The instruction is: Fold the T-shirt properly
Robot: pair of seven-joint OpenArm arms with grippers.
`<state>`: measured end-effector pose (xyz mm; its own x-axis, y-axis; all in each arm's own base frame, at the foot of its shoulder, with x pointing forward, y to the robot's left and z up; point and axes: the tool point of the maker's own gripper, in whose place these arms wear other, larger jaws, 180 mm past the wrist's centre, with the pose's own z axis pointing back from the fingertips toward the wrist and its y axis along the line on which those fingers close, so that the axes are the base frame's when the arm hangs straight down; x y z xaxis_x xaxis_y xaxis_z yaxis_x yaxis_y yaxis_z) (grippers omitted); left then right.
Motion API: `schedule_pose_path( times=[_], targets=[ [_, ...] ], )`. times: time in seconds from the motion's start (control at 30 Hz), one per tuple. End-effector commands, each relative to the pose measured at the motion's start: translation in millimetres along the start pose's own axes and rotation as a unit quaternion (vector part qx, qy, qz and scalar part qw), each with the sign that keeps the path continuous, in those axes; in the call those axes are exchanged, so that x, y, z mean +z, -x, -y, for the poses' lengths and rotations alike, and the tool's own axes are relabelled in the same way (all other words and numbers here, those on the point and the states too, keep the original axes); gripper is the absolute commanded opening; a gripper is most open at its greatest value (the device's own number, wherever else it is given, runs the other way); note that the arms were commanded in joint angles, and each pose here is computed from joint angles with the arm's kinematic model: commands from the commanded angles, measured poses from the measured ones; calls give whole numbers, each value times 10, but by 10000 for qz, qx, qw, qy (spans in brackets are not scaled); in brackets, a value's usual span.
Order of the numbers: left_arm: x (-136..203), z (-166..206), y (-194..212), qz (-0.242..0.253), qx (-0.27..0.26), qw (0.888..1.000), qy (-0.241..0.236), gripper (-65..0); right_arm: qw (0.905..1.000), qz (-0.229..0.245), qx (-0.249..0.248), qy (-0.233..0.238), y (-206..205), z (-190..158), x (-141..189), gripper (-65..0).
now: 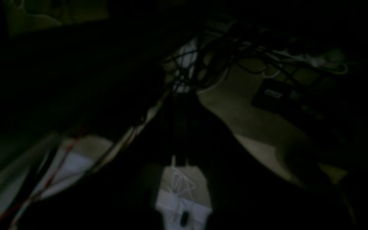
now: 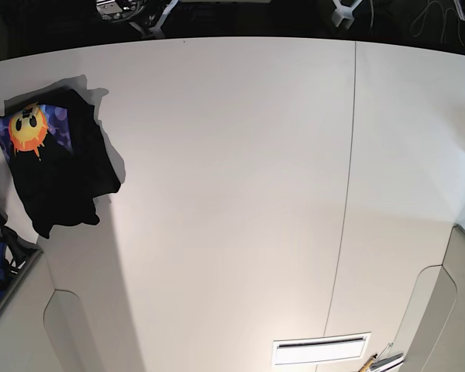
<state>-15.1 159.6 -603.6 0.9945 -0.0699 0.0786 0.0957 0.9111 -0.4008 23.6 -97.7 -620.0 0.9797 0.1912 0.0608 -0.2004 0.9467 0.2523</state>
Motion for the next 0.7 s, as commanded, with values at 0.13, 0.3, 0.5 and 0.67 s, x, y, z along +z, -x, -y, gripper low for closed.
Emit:
schedule_pose_path(
  times=[0.13, 0.3, 0.5, 0.67],
  targets=[
    [-66, -145, -272, 375, -158, 9979, -494, -650, 9997, 211, 36, 130, -153, -17, -15, -650],
    [13, -545, -394, 361, -272, 9867, -1562, -650, 9996, 283, 37, 73, -198, -94, -31, -650],
    [45, -633, -414, 390, -207, 9827, -1797, -650, 9996, 285, 35, 67, -199, -99, -32, -650],
    [45, -633, -411, 388, -207, 9827, -1797, -650, 9996, 285, 35, 67, -199, -99, -32, -650]
  ],
)
